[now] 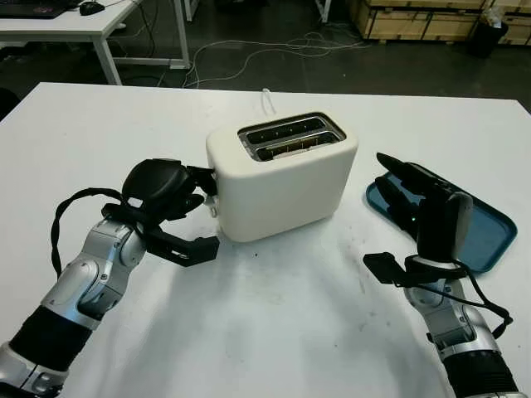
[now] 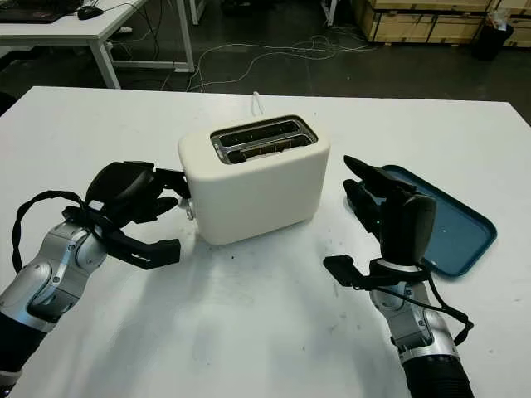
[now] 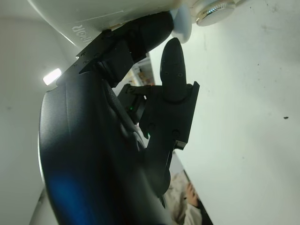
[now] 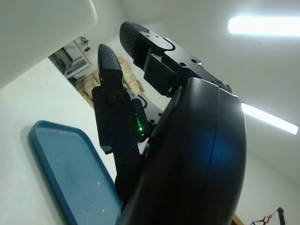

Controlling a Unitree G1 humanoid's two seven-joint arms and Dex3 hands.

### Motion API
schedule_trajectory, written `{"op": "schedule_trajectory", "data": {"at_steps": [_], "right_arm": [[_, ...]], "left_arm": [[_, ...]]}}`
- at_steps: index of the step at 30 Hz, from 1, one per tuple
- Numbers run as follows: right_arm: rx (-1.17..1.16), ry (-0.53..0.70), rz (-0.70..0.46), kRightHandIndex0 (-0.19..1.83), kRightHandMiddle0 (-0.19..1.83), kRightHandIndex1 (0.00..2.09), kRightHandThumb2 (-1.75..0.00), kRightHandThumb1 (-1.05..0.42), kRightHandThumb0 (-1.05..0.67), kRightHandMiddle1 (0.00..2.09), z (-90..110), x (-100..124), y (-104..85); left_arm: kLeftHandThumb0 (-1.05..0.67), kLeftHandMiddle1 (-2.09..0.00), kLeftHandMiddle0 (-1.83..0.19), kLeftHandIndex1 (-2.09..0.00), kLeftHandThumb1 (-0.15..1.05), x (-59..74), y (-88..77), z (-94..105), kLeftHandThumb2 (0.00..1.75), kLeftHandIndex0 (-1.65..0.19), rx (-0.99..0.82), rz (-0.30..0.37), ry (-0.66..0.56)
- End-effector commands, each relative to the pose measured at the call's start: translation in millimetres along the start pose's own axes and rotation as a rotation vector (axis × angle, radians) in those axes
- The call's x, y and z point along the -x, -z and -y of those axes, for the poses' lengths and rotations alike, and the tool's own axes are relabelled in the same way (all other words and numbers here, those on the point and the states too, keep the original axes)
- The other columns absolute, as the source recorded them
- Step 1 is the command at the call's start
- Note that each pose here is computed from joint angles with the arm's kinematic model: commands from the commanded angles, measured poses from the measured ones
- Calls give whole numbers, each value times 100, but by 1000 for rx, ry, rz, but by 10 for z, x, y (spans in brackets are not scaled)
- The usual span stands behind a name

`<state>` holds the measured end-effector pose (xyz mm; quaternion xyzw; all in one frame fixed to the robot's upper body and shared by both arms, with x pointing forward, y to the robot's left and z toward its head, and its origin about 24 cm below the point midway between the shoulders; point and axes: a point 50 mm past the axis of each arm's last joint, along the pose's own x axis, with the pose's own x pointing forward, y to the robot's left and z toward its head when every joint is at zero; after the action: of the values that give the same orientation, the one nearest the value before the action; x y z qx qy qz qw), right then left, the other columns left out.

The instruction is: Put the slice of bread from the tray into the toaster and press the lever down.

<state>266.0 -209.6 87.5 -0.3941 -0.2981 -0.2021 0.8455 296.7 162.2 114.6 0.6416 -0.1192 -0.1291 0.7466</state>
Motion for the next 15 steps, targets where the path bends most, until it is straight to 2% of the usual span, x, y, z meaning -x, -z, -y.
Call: {"op": "schedule_trajectory", "data": {"at_steps": [1, 5, 9, 11, 13, 15], "right_arm": [[-10, 3, 20, 116, 100, 0, -9, -92, -29, 0, 14, -31, -8], [-10, 1, 16, 116, 100, 0, -9, -92, -29, 0, 14, -27, -8], [-9, -5, 14, 115, 99, 0, -10, -92, -29, 0, 16, -19, -4], [-4, -6, 15, 116, 99, 0, -10, -92, -29, 0, 14, -15, 0], [-2, -8, 11, 116, 99, 1, -10, -92, -29, 0, 12, -10, 3], [-2, -13, 11, 116, 99, 0, -10, -92, -30, 0, 11, -8, 0]], "left_arm": [[-31, -152, -64, -113, 92, 86, -59, 512, 40, -66, 17, -10, 297], [-30, -158, -63, -117, 92, 90, -76, 528, 39, -65, 12, -7, 301], [-31, -144, -66, -106, 92, 84, -83, 624, 39, -67, 5, -2, 328], [-32, -123, -69, -93, 92, 87, -95, 743, 37, -70, 2, -16, 383], [-31, -91, -74, -67, 92, 106, -118, 848, 37, -75, 20, -14, 434], [-32, -117, -70, -70, 92, 152, -137, 862, 39, -79, 72, -8, 385]]}}
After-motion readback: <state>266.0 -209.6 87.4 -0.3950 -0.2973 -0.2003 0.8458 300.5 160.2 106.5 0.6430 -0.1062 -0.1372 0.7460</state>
